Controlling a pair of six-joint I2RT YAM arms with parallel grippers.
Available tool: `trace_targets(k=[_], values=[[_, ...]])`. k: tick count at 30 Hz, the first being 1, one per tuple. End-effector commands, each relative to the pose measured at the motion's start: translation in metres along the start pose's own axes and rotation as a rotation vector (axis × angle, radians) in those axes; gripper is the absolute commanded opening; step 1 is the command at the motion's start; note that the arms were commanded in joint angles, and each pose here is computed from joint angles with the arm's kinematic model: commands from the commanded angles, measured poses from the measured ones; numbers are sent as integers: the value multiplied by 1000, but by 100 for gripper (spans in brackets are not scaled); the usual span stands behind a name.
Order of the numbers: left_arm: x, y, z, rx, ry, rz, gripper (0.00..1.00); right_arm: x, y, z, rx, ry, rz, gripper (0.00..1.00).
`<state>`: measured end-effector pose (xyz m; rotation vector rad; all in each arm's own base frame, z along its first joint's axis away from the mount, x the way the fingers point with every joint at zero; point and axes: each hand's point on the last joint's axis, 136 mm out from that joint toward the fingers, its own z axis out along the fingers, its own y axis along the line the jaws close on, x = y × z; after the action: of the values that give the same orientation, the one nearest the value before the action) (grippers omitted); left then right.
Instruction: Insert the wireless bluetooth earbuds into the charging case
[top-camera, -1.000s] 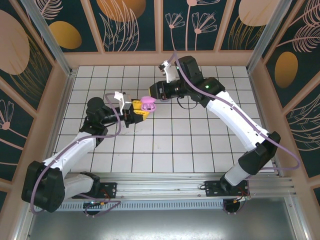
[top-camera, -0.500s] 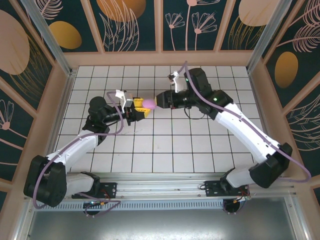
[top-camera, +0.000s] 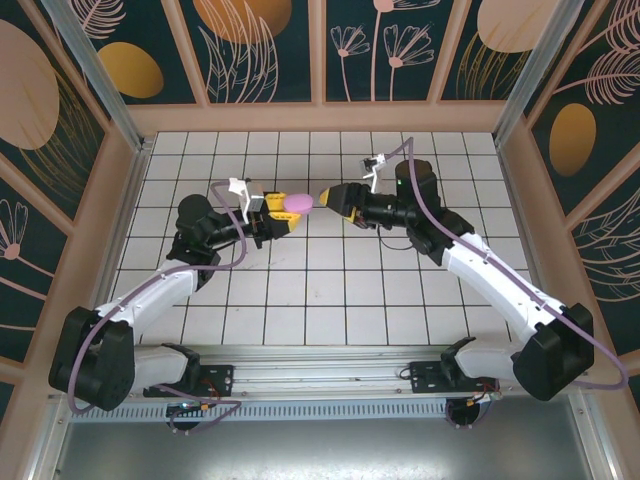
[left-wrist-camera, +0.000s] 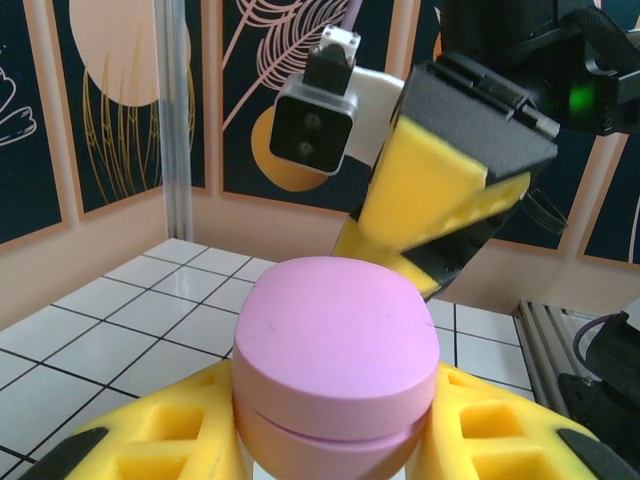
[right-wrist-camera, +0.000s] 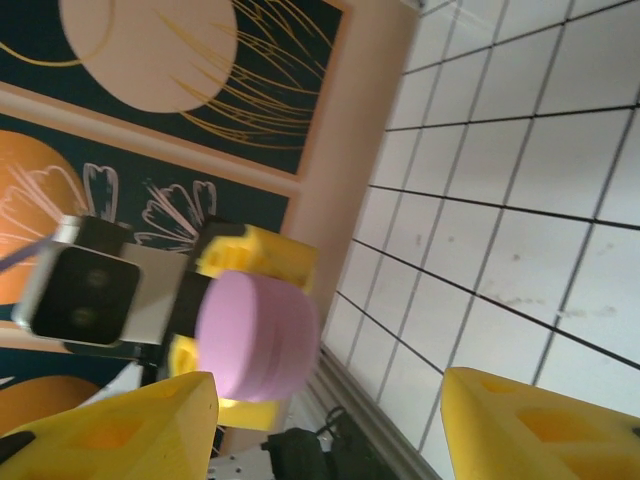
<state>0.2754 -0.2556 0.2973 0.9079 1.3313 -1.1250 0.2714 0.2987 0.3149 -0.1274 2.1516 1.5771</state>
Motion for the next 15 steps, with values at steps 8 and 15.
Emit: trace_targets(k=[8,15], values=[[-16,-9,-3,19,-47,18,0,10,27,23,-137,38,3,61],[-16,-10,-3,23,-45,6,0,12,35,40,-180,108,-2,60]])
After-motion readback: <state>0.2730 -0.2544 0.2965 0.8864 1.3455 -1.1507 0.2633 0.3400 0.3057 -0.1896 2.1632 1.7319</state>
